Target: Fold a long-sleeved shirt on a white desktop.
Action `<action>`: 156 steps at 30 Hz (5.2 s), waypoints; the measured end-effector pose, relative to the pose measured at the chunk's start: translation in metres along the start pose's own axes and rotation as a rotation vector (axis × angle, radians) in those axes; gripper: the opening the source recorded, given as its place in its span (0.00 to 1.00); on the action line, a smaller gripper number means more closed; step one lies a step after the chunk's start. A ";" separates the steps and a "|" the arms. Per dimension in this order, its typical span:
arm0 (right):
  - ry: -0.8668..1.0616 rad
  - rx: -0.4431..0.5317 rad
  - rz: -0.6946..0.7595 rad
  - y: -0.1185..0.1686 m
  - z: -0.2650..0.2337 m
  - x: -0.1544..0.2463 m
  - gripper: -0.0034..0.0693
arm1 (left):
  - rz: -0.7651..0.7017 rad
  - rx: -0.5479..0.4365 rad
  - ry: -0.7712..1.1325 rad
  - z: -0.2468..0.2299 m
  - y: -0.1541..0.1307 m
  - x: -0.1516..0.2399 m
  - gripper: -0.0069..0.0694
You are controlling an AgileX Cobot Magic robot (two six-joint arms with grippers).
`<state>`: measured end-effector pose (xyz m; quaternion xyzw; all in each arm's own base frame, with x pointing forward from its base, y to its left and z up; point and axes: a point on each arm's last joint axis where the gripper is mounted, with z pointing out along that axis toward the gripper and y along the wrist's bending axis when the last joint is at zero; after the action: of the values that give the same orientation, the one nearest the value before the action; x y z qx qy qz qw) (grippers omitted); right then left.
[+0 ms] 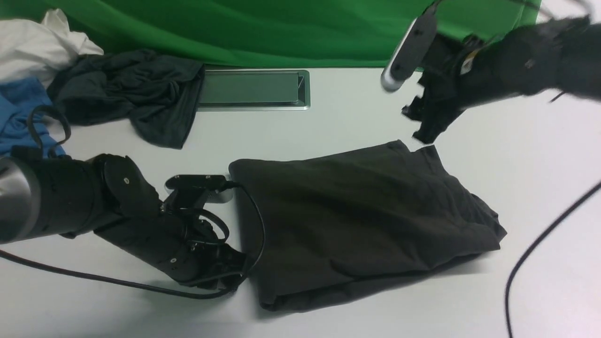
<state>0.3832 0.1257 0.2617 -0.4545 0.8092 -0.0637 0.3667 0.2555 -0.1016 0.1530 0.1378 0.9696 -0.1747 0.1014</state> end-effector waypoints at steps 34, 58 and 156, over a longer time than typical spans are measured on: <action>0.318 -0.027 0.763 0.043 -0.032 0.128 0.08 | 0.162 0.083 -0.030 0.030 -0.075 -0.037 0.30; 0.300 -0.016 0.828 0.041 -0.031 0.127 0.10 | 0.186 -0.186 0.039 0.008 -0.030 -0.040 0.30; -0.758 0.396 0.628 0.149 -0.282 0.168 0.25 | 0.060 -0.460 -1.146 -0.105 0.015 0.203 0.12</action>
<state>0.0435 0.0149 0.3105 -0.1034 0.6897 0.0665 0.7136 0.0539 -0.0023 0.1949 0.0238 0.7696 -0.0047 0.6381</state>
